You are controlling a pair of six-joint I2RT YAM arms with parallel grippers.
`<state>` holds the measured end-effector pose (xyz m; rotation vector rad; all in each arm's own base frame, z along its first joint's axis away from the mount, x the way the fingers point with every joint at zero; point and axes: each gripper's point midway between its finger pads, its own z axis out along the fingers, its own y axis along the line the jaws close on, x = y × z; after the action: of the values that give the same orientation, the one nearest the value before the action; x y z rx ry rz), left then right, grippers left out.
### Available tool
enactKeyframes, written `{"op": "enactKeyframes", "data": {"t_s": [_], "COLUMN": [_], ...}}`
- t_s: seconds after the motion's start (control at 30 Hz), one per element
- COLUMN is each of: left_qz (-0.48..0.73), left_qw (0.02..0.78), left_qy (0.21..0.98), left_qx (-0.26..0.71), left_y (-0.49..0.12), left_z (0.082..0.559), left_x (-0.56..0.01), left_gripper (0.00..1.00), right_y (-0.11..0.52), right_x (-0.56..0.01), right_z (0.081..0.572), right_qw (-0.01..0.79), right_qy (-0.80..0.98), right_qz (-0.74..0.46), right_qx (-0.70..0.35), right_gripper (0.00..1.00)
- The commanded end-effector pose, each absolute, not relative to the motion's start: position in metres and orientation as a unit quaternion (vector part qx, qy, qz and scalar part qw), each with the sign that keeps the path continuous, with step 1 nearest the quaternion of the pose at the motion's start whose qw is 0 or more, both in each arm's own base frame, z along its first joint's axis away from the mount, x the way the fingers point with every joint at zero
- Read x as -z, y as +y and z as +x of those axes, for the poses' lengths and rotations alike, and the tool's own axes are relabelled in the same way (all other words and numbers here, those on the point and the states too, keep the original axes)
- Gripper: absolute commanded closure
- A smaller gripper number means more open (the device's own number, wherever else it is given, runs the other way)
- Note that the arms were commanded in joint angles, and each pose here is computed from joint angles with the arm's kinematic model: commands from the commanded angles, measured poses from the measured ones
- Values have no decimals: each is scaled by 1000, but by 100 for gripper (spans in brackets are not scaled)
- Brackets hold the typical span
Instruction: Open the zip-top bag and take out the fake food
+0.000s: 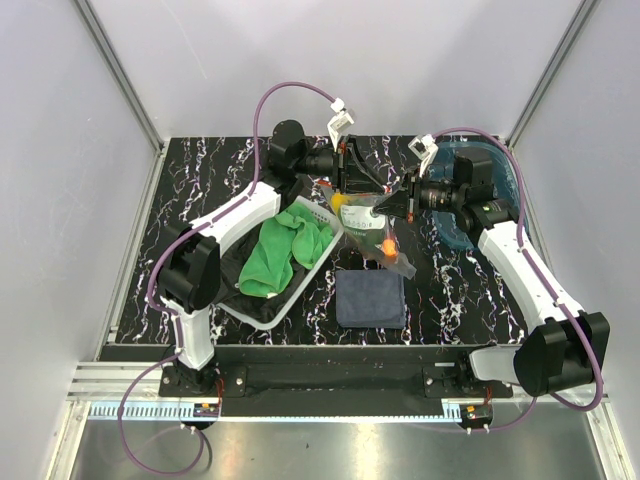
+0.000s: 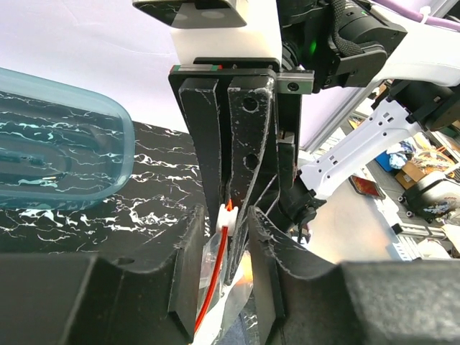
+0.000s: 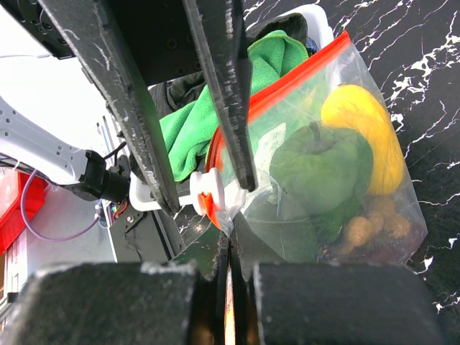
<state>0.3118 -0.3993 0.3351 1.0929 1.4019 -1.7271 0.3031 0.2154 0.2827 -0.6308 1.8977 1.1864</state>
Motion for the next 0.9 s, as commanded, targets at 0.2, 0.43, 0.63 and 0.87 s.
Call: {"op": "enactKeyframes", "data": {"t_s": [0.2,0.43,0.63,0.87], "left_qz": [445,449,451,445], "left_qw": [331,326,321,314], "left_qy": [512,512,512,528], "left_qx": [656,656,657,652], "left_y": [-398,-397,-397,-398], "left_z": [305,302,301,305], "left_x": [-343,-341,-342,-334], "left_gripper": [86,100,100,100], "right_y": [217,217,218,219], "right_x": [-306,-309,-312,-318], "right_z": [301,303,307,308], "right_qw": [425,430,430,431], "right_qy": [723,724,724,722], "right_qz": [-267,-263,-264,-258], "right_qx": [-475,-470,-470,-475], "right_gripper": [100,84,82,100]}}
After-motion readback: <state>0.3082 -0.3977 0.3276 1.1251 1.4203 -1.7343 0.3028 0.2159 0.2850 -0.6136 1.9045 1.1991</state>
